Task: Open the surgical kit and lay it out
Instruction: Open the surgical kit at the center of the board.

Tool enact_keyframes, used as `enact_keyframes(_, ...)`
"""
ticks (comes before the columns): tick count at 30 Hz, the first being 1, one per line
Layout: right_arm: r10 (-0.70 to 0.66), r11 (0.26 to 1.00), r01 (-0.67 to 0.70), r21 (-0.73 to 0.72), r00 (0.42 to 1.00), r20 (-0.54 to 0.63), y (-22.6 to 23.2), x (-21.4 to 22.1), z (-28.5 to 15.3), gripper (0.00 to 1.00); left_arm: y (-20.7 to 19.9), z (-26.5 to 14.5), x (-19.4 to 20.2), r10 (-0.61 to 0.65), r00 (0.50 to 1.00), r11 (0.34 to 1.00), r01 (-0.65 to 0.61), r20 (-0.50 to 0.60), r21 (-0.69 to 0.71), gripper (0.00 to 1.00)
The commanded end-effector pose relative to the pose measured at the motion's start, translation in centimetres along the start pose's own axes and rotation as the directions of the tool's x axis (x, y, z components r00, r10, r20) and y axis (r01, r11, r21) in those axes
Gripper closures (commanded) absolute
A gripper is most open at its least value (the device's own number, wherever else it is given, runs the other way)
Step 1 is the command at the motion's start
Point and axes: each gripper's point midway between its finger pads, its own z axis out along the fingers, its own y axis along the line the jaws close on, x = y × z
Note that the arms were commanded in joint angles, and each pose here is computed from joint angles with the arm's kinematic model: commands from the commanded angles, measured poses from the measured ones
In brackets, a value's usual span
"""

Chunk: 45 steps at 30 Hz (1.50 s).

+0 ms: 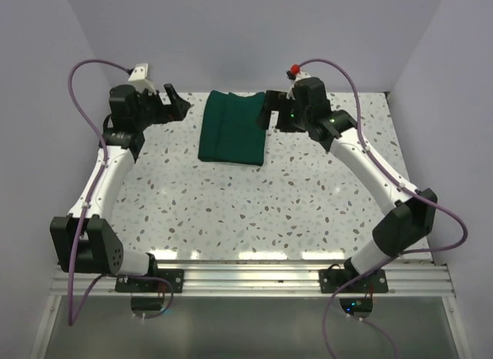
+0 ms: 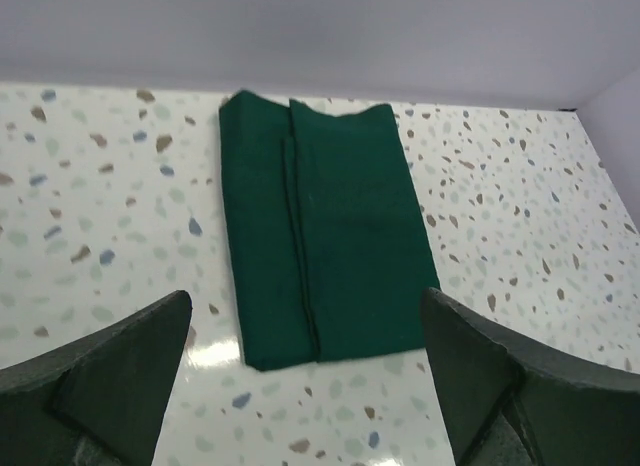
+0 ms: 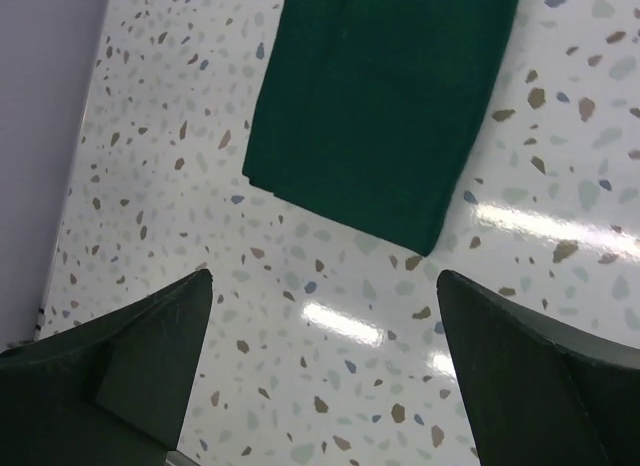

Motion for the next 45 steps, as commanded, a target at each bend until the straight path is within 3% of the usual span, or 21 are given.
enact_keyframes(1, -0.05, 0.998, 0.05, -0.048, 0.999, -0.007, 5.1, -0.8, 1.3, 0.01, -1.7, -3.8, 0.9, -0.151, 0.986, 0.988, 0.149, -0.066, -0.028, 0.0)
enact_keyframes(4, -0.134, 0.991, 0.133, -0.024, 0.989, -0.066, 7.6, -0.2, 5.4, 0.01, -3.6, -4.2, 6.6, -0.205, 0.96, 0.966, 0.23, -0.189, 0.121, 0.0)
enact_keyframes(5, -0.153, 0.988, 0.155, 0.004, 0.98, -0.124, 7.5, 1.0, 6.2, 0.02, -4.4, -4.6, 8.7, -0.249, 0.925, 0.938, 0.304, -0.286, 0.167, 0.0)
enact_keyframes(6, -0.16, 0.987, 0.159, -0.018, 0.984, -0.073, 9.4, -1.4, 5.9, 0.02, -4.1, -4.8, 10.2, -0.28, 0.895, 0.933, 0.339, -0.347, 0.123, 0.0)
enact_keyframes(7, -0.177, 0.982, 0.185, 0.044, 0.973, -0.146, 8.4, 1.3, 9.7, 0.02, -4.1, -5.9, 11.2, -0.299, 0.874, 0.932, 0.354, -0.384, 0.08, 0.0)
enact_keyframes(10, -0.199, 0.975, 0.21, 0.069, 0.97, -0.139, 9.2, 1.4, 12.3, 0.02, -3.8, -8.4, 9.5, -0.246, 0.932, 0.962, 0.268, -0.268, 0.047, 0.0)
enact_keyframes(15, -0.206, 0.976, 0.212, 0.051, 0.973, -0.104, 9.2, 2.5, 16.2, 0.02, -0.2, -10.2, 11.6, -0.299, 0.909, 0.943, 0.234, -0.29, -0.237, 0.0)
enact_keyframes(17, -0.234, 0.968, 0.243, 0.065, 0.964, -0.126, 8.2, 4.0, 18.2, 0.01, -0.6, -11.3, 11.1, -0.295, 0.925, 0.944, 0.244, -0.24, -0.22, 0.0)
enact_keyframes(22, -0.264, 0.957, 0.278, 0.086, 0.954, -0.141, 6.9, 6.1, 22.2, 0.02, -0.2, -14.7, 12.8, -0.289, 0.923, 0.936, 0.217, -0.255, -0.277, 0.0)
enact_keyframes(30, -0.295, 0.938, 0.318, 0.135, 0.941, -0.168, 5.6, 10.4, 26.2, 0.08, -0.3, -15.6, 12.8, -0.276, 0.924, 0.937, 0.198, -0.265, -0.287, 0.0)
enact_keyframes(34, -0.313, 0.925, 0.348, 0.152, 0.926, -0.213, 5.2, 12.7, 26.6, 0.23, 0.3, -15.8, 12.3, -0.249, 0.926, 0.935, 0.154, -0.284, -0.318, 0.0)
enact_keyframes(36, -0.326, 0.914, 0.37, 0.164, 0.913, -0.247, 4.8, 14.0, 26.5, 0.27, 0.4, -15.7, 12.1, -0.243, 0.926, 0.936, 0.146, -0.289, -0.321, 0.0)
enact_keyframes(39, -0.346, 0.895, 0.41, 0.174, 0.886, -0.307, 4.1, 16.3, 26.4, 0.46, 0.5, -15.2, 12.7, -0.239, 0.916, 0.94, 0.136, -0.323, -0.312, 0.0)
enact_keyframes(40, -0.351, 0.892, 0.418, 0.174, 0.881, -0.318, 4.1, 16.8, 26.3, 0.61, 0.5, -15.0, 12.8, -0.24, 0.912, 0.942, 0.135, -0.332, -0.307, 0.0)
enact_keyframes(43, -0.351, 0.884, 0.426, 0.193, 0.876, -0.33, 3.5, 16.7, 25.7, 0.86, 0.5, -14.5, 12.6, -0.228, 0.913, 0.947, 0.127, -0.337, -0.296, 0.0)
enact_keyframes(45, -0.359, 0.881, 0.429, 0.198, 0.881, -0.308, 4.0, 15.5, 25.0, 0.95, 0.7, -14.1, 12.2, -0.219, 0.915, 0.947, 0.115, -0.339, -0.301, 0.0)
